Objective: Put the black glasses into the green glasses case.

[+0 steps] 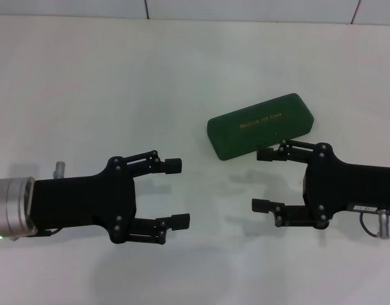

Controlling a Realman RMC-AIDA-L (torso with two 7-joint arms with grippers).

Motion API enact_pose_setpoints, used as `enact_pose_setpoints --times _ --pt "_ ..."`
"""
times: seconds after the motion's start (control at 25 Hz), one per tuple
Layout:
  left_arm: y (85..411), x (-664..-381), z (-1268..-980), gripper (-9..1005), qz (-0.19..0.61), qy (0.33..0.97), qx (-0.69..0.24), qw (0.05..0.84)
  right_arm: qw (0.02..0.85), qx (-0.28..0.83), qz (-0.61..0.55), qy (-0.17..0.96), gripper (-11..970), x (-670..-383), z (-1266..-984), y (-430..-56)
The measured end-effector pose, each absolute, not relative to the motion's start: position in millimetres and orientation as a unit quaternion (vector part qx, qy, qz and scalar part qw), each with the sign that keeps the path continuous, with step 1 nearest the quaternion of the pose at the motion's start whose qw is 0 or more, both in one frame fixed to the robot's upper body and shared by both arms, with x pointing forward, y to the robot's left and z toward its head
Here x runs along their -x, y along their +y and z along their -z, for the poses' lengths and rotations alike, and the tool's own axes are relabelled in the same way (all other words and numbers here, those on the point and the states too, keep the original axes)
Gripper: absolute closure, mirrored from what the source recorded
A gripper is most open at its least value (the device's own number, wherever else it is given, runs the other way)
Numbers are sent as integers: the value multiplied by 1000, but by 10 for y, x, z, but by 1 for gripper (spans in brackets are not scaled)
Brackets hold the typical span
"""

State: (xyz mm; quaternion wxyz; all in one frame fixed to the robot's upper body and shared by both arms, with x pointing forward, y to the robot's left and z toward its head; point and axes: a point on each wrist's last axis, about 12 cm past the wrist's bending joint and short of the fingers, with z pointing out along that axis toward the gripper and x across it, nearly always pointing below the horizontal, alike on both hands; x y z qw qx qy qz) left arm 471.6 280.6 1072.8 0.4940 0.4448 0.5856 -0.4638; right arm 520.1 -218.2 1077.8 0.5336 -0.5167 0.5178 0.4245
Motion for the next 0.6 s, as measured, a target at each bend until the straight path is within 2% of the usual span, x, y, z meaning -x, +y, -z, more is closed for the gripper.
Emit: enact_pose_setpoints --times 0.6 --pt "2699 -4867 -10832 104 465 564 -460 504 550 508 -414 518 209 -5174 -10754 -2230"
